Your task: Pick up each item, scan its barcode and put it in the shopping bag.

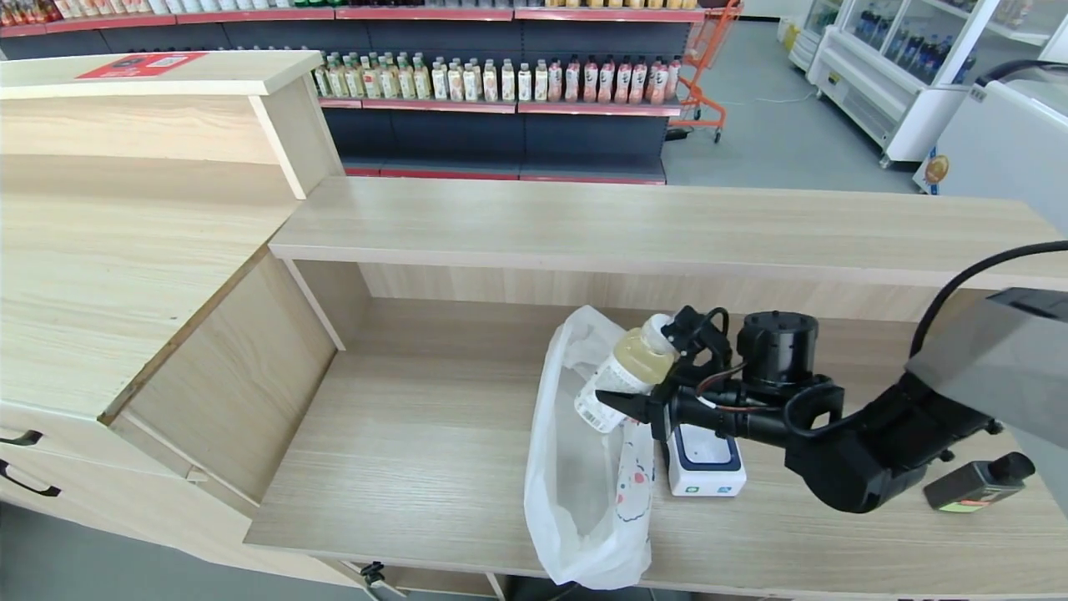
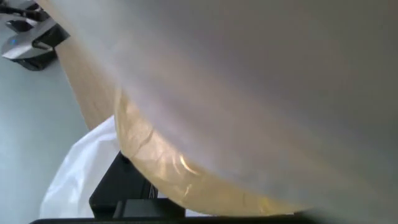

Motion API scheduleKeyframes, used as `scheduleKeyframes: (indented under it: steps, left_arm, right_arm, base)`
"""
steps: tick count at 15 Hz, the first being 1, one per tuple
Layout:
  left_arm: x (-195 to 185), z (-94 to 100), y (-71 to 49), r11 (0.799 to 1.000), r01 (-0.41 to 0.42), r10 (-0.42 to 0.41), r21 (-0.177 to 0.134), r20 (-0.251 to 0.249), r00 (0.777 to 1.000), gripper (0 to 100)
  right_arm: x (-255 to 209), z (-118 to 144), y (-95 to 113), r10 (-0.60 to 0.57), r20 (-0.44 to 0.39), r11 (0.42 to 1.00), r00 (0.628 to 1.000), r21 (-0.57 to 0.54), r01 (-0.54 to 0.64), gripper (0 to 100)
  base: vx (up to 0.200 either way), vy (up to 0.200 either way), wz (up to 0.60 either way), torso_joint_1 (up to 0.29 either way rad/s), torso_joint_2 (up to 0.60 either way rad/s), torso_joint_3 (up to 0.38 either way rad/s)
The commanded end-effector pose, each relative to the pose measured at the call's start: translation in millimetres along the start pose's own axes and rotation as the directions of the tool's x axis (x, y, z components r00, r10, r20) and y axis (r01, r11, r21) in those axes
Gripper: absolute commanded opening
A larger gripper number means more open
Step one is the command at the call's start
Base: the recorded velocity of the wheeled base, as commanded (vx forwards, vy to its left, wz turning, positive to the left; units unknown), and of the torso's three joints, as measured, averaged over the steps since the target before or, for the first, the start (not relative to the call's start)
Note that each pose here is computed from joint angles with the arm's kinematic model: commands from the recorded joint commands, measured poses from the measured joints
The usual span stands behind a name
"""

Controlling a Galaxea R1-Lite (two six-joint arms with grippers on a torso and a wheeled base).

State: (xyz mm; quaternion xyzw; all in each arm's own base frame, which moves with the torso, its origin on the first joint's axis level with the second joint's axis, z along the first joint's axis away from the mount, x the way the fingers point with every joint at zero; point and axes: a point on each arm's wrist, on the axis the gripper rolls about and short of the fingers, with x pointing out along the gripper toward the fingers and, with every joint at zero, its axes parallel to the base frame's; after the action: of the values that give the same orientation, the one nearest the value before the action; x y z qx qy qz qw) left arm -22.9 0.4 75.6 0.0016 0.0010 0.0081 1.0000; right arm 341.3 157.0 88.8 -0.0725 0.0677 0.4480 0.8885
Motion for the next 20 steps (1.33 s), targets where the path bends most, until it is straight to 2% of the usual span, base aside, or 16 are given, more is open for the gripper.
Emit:
scheduleKeyframes:
  steps: [1, 6, 8, 13, 14, 16, 20]
  left_arm:
    - [0.0, 0.0, 0.0, 1.000, -0.001, 0.001, 0.000, 0.000, 1.000, 100]
    - [0.0, 0.0, 0.0, 1.000, -0.001, 0.001, 0.000, 0.000, 1.000, 100]
    - [0.0, 0.0, 0.0, 1.000, -0.001, 0.001, 0.000, 0.000, 1.000, 100]
    - [0.0, 0.0, 0.0, 1.000, -0.001, 0.001, 0.000, 0.000, 1.000, 100]
    - [0.0, 0.0, 0.0, 1.000, -0.001, 0.001, 0.000, 0.000, 1.000, 100]
    - [0.0, 0.0, 0.0, 1.000, -0.001, 0.001, 0.000, 0.000, 1.000, 100]
    - [0.0, 0.0, 0.0, 1.000, -0.001, 0.001, 0.000, 0.000, 1.000, 100]
  right_arm:
    - [30.5, -34.1, -13.8, -0.009, -0.045, 0.999, 0.999, -0.036, 0.007, 0]
    - [73.0, -55.8, -19.3, -0.066, -0.044, 0.994, 0.997, -0.091, 0.062, 0]
    - [81.0, -65.7, -22.0, -0.071, -0.052, 0.985, 0.996, -0.159, 0.062, 0]
    - [92.6, -74.5, -21.9, -0.061, -0.055, 0.978, 0.997, -0.202, 0.049, 0]
    - [91.8, -77.0, -21.1, -0.060, -0.063, 0.978, 0.996, -0.201, 0.046, 100]
    - [90.6, -72.9, -20.3, -0.059, -0.053, 0.980, 0.997, -0.195, 0.047, 100]
    - [69.7, -9.0, -26.0, -0.099, 0.040, 0.994, 0.994, -0.045, 0.100, 100]
  base:
    - [0.000, 0.000, 0.00, 0.000, 0.00, 0.000]
    - [0.000, 0.000, 0.00, 0.000, 0.00, 0.000]
    - [0.000, 0.000, 0.00, 0.000, 0.00, 0.000]
    - [0.000, 0.000, 0.00, 0.000, 0.00, 0.000]
    - [0.000, 0.000, 0.00, 0.000, 0.00, 0.000]
    - [0.000, 0.000, 0.00, 0.000, 0.00, 0.000]
    - [0.000, 0.000, 0.00, 0.000, 0.00, 0.000]
